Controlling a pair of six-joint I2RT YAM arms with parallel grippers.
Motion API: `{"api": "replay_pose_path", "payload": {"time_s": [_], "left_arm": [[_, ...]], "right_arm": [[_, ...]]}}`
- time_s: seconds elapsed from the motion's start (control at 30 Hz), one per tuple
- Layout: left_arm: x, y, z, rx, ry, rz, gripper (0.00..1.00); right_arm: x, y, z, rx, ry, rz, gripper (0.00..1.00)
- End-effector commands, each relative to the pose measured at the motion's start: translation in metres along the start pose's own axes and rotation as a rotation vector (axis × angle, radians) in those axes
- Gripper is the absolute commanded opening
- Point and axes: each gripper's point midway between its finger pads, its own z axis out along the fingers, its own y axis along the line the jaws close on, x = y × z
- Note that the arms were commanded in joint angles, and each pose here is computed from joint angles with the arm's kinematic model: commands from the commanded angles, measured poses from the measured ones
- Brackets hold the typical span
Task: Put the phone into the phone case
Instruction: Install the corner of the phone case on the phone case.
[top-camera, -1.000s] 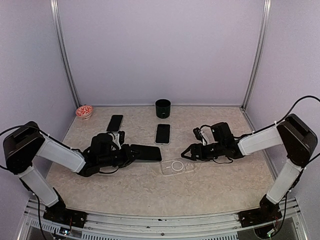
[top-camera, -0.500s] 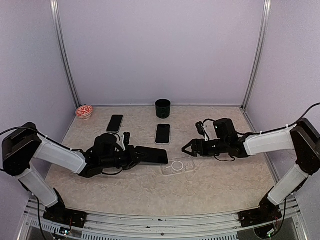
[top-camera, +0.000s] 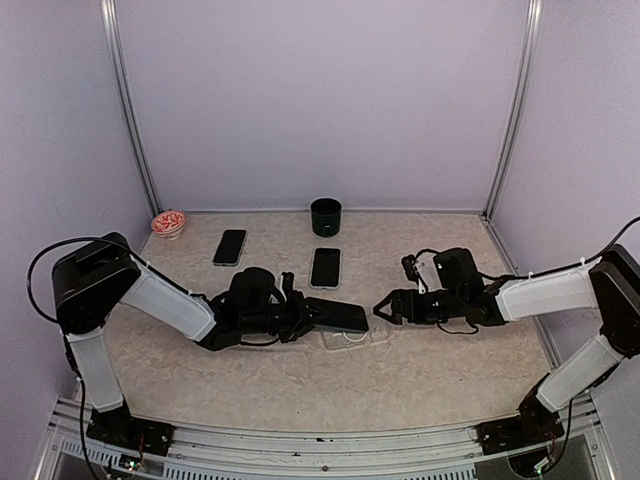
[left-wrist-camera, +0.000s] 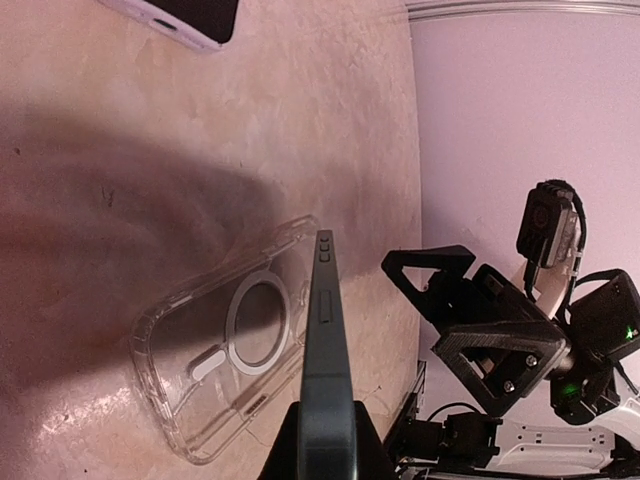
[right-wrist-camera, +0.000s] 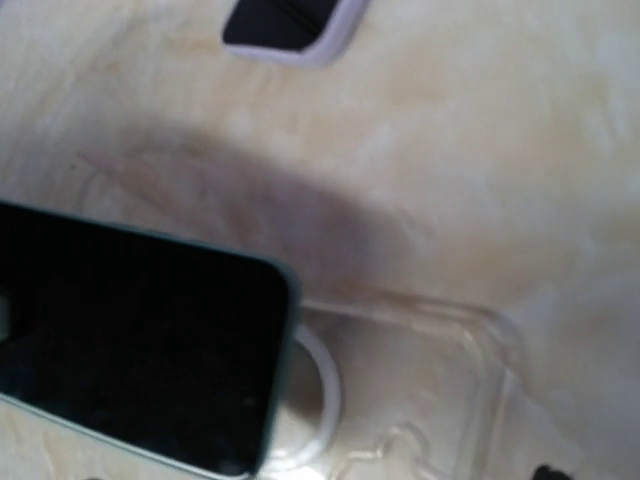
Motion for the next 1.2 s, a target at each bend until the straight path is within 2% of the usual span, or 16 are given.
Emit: {"api": "replay_pose_path", "payload": {"time_s": [0.0, 1.17], "left_arm": [[0.001, -0.030, 0.015, 0.096, 0.010, -0.032, 0.00], [0.018, -0.009, 0.048, -0.023, 0.039, -0.056, 0.00]], "right_arm": [[-0.003, 0.002, -0.005, -0.025, -0.028, 0.028, 0.91], [0.029, 0.006, 0.020, -0.112, 0.048, 0.085, 0.90]]}}
